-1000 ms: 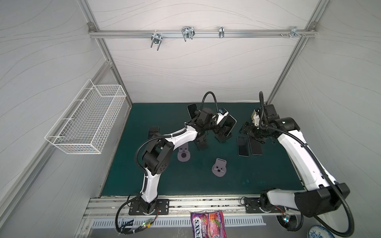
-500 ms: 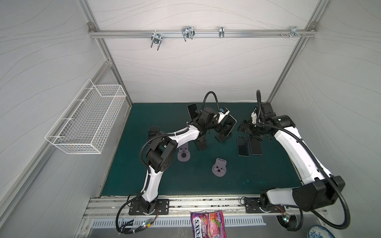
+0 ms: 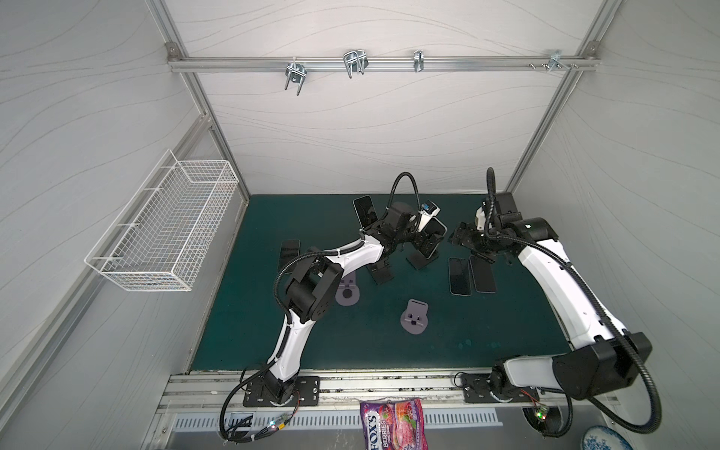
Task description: Remove the phone from the phone stand
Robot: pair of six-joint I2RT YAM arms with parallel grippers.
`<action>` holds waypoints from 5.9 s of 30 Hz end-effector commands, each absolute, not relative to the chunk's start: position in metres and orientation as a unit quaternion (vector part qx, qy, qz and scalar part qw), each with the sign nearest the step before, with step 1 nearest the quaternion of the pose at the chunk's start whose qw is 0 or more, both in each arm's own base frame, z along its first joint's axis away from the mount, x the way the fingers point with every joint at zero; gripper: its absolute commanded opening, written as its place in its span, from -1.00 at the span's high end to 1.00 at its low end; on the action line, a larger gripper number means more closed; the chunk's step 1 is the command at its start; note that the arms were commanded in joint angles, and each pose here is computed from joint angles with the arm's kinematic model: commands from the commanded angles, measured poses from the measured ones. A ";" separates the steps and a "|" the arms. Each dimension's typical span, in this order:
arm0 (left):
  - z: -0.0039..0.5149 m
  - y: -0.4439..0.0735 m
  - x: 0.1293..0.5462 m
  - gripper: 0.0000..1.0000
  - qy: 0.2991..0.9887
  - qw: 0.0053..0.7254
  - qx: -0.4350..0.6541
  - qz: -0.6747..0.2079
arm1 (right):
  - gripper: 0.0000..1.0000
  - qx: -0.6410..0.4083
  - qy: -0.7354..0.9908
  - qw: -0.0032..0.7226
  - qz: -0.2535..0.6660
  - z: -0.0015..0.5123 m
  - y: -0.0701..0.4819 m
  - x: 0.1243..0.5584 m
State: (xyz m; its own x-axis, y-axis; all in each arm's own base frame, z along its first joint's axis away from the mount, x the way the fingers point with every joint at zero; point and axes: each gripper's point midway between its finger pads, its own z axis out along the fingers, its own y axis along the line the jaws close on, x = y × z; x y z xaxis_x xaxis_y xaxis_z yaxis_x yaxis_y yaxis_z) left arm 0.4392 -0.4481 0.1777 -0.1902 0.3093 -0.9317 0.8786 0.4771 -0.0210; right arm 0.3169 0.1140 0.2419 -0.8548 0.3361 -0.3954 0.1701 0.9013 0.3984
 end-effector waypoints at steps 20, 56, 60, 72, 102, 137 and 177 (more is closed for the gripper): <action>0.180 -0.460 0.457 -0.97 0.707 0.503 0.395 -0.301 | -0.63 0.209 0.928 0.243 0.193 0.230 0.103 0.336; 0.166 -0.476 0.462 -0.73 0.710 0.498 0.380 -0.320 | -0.62 0.201 0.934 0.220 0.196 0.216 0.110 0.330; 0.168 -0.476 0.462 -0.68 0.709 0.500 0.380 -0.321 | -0.63 0.200 0.934 0.220 0.198 0.217 0.111 0.330; 0.168 -0.479 0.459 -0.57 0.703 0.507 0.384 -0.319 | -0.63 0.200 0.934 0.221 0.197 0.216 0.111 0.330; 0.187 -0.475 0.457 -0.38 0.684 0.531 0.391 -0.312 | -0.63 0.200 0.934 0.221 0.197 0.214 0.111 0.331; 0.235 -0.462 0.456 -0.34 0.661 0.571 0.378 -0.306 | -0.62 0.197 0.929 0.239 0.203 0.233 0.111 0.323; 0.295 -0.417 0.432 -0.32 0.645 0.619 0.340 -0.292 | -0.57 0.162 0.930 0.259 0.206 0.257 0.145 0.301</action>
